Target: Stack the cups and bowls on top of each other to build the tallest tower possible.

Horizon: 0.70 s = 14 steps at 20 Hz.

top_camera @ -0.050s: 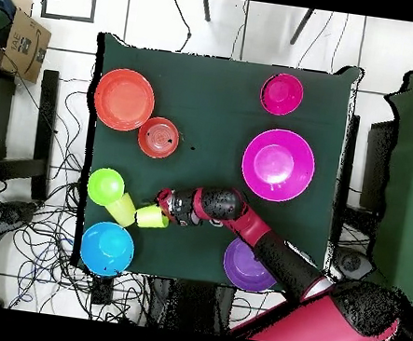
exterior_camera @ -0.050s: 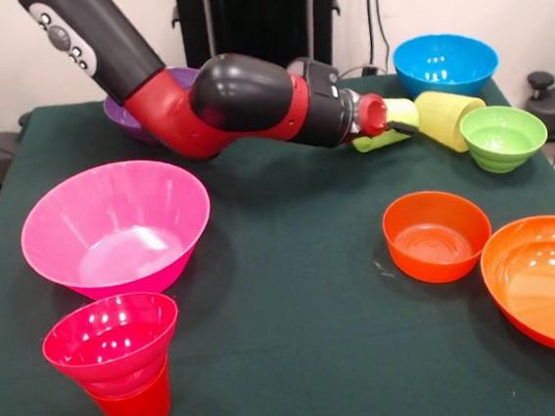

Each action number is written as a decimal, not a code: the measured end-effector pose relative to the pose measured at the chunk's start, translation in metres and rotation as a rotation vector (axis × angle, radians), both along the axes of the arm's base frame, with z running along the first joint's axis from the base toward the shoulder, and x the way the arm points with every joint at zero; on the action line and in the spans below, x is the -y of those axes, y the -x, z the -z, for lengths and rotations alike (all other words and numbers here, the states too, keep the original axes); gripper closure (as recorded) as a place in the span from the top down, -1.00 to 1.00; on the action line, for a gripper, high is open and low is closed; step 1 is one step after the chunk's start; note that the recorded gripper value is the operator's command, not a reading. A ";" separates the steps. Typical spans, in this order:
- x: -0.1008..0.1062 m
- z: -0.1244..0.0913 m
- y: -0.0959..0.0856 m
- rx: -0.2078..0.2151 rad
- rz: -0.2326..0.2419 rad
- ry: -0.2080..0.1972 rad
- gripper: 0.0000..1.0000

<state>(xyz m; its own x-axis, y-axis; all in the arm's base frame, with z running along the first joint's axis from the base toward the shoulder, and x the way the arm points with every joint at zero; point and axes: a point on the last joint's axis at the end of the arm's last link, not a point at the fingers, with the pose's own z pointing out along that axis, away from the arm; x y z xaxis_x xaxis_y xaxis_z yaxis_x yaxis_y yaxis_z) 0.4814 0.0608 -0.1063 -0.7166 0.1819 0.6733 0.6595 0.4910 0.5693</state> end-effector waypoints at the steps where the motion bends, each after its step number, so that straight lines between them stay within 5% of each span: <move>1: 0.000 0.000 0.001 0.003 -0.005 0.003 -1.00; 14: -0.005 -0.005 0.001 0.021 -0.024 0.000 -1.00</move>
<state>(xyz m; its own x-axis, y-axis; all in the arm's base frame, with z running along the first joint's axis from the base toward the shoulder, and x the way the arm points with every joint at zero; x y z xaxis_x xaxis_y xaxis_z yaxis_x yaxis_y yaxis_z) 0.4806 0.0663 -0.1012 -0.7350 0.1647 0.6578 0.6352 0.5068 0.5829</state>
